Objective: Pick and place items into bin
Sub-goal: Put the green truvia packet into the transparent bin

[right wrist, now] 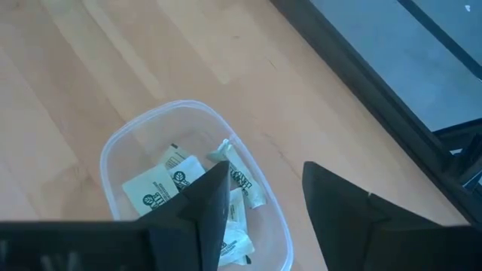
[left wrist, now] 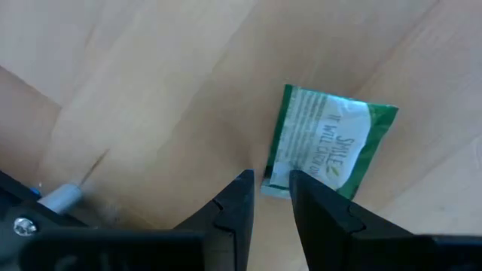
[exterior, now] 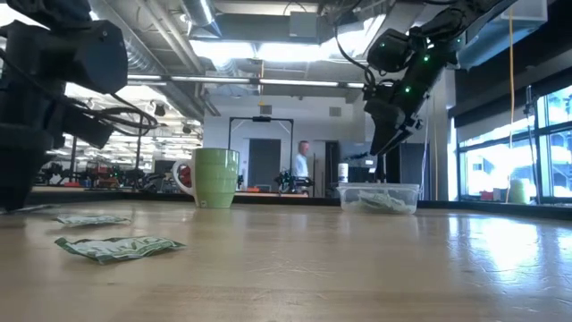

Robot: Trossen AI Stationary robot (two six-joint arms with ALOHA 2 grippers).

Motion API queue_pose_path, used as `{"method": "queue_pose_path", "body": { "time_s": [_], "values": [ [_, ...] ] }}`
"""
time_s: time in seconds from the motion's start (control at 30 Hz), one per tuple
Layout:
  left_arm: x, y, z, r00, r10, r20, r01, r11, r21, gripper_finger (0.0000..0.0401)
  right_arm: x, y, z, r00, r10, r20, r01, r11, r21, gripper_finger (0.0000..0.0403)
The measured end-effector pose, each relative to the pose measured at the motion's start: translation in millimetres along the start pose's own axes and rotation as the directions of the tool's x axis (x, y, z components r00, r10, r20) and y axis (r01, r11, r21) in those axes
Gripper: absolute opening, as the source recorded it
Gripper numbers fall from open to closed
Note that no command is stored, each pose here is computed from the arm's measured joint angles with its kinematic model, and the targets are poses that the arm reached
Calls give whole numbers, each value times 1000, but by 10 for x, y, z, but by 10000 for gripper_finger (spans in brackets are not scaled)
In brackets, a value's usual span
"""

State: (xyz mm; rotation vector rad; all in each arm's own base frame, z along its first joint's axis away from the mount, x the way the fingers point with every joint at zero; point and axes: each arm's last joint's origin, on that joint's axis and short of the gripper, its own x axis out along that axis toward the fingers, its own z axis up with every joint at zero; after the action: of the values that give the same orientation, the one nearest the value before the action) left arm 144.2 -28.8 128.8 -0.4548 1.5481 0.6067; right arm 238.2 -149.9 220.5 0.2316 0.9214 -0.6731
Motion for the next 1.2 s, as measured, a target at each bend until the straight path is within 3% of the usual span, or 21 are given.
{"method": "queue_pose_path", "body": {
  "time_s": [0.17, 0.47, 0.63, 0.8, 0.97, 1.03, 1.1, 1.2],
  "values": [
    [25, -20, 7, 1000, -5, -21, 5, 1000, 2, 78, 0, 1, 0, 1000, 0, 0, 0, 1000, 0, 171],
    [29, -31, 14, 999, -24, -25, 24, 1000, 0, 10, 0, 1, 0, 1000, 1, 0, -1, 1000, -1, 171],
    [10, -47, 27, 999, -27, -29, 29, 999, 43, 3, 0, 1, 0, 1000, 1, 0, -1, 1000, -1, 171],
    [-121, -91, 113, 998, 35, 53, -39, 996, 74, 2, -18, -2, 1, 1000, 1, 3, -1, 1000, -1, 171],
    [-317, -169, 211, 990, 26, 136, -43, 991, 127, 2, -235, 4, 44, 996, 18, 86, -21, 999, 43, 171],
    [-396, -202, 259, 983, 25, 184, -49, 990, 128, 2, -359, 43, 64, 988, 79, 133, -83, 996, 28, 171],
    [-478, -229, 301, 971, 33, 235, -63, 991, 121, 2, -473, 136, 90, 961, 206, 183, -203, 979, -31, 171],
    [-608, -298, 397, 936, 18, 353, -73, 987, 142, 2, -601, 323, 118, 882, 413, 225, -389, 910, -146, 171]
  ]
}}
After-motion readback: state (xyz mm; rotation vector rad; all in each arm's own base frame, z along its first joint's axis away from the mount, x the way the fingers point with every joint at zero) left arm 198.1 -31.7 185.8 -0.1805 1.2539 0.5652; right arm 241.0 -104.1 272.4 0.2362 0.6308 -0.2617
